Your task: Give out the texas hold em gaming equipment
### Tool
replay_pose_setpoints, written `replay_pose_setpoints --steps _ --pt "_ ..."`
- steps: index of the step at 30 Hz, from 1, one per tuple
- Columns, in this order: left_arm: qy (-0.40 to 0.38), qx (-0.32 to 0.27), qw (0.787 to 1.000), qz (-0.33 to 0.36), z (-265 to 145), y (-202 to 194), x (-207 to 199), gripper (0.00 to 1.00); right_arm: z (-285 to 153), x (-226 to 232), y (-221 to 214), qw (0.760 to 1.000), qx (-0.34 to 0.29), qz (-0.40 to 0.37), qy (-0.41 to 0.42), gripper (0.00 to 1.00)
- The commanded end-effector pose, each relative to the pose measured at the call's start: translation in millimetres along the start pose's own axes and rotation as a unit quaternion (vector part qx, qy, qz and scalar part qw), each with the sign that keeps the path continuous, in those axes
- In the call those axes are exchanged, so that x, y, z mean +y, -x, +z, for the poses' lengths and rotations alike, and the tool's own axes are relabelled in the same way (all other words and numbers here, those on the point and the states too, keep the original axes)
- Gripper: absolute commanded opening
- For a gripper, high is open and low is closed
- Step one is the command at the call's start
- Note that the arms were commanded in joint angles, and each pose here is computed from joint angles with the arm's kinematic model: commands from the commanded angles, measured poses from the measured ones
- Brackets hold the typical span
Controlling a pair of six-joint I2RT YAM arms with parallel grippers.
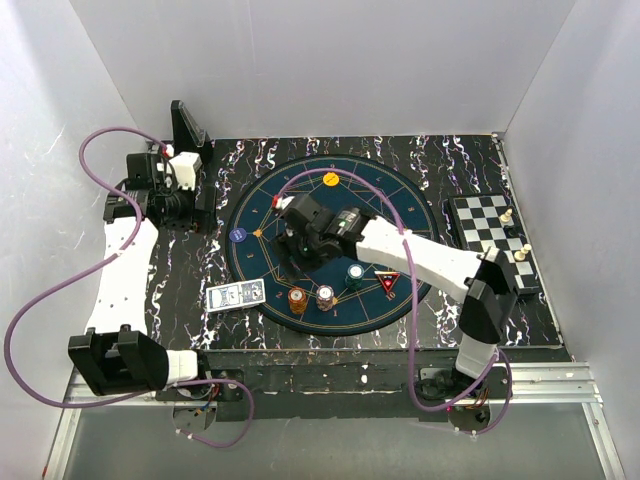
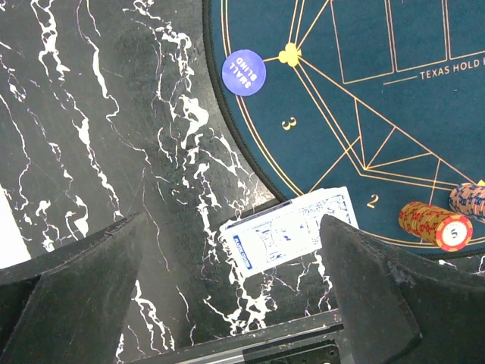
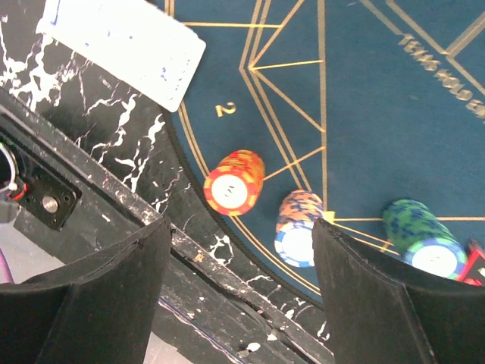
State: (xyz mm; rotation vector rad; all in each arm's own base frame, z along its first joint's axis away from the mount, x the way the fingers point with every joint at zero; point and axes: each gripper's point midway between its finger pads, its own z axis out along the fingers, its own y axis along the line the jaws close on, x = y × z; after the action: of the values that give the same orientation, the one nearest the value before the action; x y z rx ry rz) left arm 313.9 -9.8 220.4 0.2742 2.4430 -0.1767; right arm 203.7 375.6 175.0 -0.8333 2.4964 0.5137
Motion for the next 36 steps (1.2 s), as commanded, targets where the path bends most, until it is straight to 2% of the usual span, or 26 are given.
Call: replay_pose_setpoints --steps 1,6,11,17,22,28,33,36 --pt "0.011 -0.018 1.0 0.002 -14 -5 0 0.98 12 34 -4 0.998 0.01 -0.038 0.052 0.83" --pt "0.024 -0.018 1.0 -0.004 -16 -6 5 0.98 33 46 -21 0.996 0.046 -0.054 0.061 0.85" --pt "0.025 -0.021 0.999 -0.008 -16 -5 5 0.98 56 39 -41 0.994 0.073 -0.081 0.015 0.85" --pt "0.028 -0.023 0.999 -0.008 -16 -5 6 0.98 70 27 -48 0.993 0.076 -0.09 -0.021 0.85" --pt "0.031 -0.03 0.999 -0.009 -17 -3 7 0.98 78 21 -53 0.992 0.079 -0.096 -0.033 0.78" --pt "0.033 -0.037 0.999 -0.014 -17 -1 8 0.98 88 16 -61 0.99 0.086 -0.099 -0.042 0.64" --pt "0.034 -0.037 0.999 -0.015 -17 -1 9 0.98 93 13 -65 0.99 0.092 -0.098 -0.046 0.59" --pt "0.037 -0.038 0.998 -0.015 -17 0 11 0.98 91 14 -62 0.991 0.083 -0.093 -0.046 0.53"
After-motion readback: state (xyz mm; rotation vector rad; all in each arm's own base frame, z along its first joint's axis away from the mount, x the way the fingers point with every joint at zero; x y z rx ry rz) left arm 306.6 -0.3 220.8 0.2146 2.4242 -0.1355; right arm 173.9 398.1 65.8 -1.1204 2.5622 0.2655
